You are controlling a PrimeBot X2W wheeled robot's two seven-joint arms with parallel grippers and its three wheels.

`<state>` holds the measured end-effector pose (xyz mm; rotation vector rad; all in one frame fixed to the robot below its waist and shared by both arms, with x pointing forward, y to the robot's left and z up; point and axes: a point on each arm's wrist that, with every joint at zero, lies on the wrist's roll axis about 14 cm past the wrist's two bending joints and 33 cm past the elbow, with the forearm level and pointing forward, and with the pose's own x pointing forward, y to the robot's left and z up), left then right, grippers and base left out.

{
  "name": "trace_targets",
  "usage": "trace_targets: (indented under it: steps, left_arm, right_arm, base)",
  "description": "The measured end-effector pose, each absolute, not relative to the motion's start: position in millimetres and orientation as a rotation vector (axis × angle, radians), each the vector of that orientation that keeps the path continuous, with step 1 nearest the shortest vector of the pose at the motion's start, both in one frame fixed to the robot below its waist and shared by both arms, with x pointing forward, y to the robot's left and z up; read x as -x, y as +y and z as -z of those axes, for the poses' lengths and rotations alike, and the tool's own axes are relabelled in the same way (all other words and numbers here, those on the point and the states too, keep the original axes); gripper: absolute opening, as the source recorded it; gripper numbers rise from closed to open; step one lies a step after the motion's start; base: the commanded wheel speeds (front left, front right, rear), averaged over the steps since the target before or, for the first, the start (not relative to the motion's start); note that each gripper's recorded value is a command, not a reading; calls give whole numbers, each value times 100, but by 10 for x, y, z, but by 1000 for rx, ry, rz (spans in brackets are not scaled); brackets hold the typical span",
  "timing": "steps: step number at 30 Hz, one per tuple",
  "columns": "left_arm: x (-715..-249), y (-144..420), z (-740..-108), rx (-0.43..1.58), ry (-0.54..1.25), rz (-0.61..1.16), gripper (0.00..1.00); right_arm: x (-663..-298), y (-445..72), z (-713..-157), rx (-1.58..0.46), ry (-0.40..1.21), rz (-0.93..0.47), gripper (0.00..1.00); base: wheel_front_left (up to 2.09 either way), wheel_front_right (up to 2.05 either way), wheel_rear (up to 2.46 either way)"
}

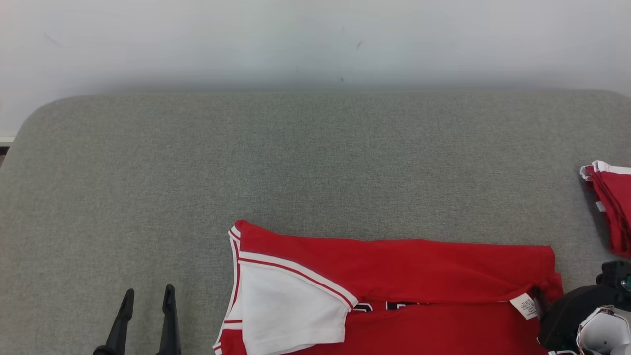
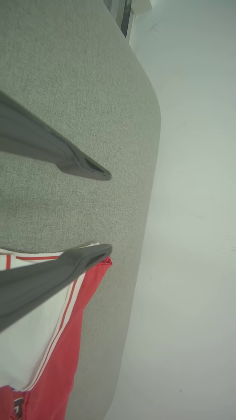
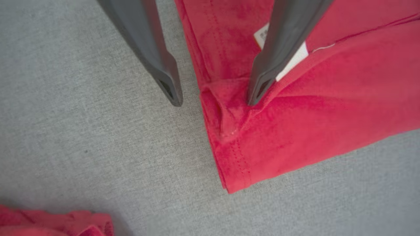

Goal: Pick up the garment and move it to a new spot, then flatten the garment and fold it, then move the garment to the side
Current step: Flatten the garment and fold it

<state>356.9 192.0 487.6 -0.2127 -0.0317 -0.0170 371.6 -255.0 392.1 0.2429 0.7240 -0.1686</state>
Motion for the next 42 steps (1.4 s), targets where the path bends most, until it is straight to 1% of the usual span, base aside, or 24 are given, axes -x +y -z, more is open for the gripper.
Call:
trace_targets:
  steps: [12, 13, 14, 15, 19, 26, 34, 42]
  left_arm:
    - [-3562, 1968, -4793, 209, -7, -3, 100]
    - [-3561, 1969, -4791, 209, -6, -4, 100]
    - [-3552, 1980, -4782, 209, -4, -8, 100]
    - [-3549, 1988, -4780, 208, -3, -11, 100]
    - [-3540, 2020, -4780, 207, -4, -21, 100]
    - [-3551, 2029, -4811, 204, -15, -20, 100]
    - [-3549, 1899, -4884, 211, -36, 18, 100]
    - [-3527, 1802, -4942, 218, -52, 47, 100]
  right_arm:
    - [-3764, -2374, -3694, -243, 815, 129, 100]
    - [-3770, -2360, -3681, -243, 822, 125, 81]
    - [-3788, -2326, -3669, -242, 831, 114, 10]
    - [-3798, -2311, -3668, -242, 831, 110, 0]
    - [-3838, -2272, -3684, -247, 812, 103, 0]
    - [-3842, -2467, -3841, -250, 740, 155, 0]
    - [-3771, -2929, -4213, -228, 620, 258, 0]
    - [-3548, -3446, -4533, -183, 528, 379, 0]
  base:
    - [0, 0, 0]
    - [0, 0, 0]
    - [0, 0, 0]
    - [0, 0, 0]
    - [0, 0, 0]
    - [0, 0, 0]
    - [0, 0, 0]
    - [0, 0, 0]
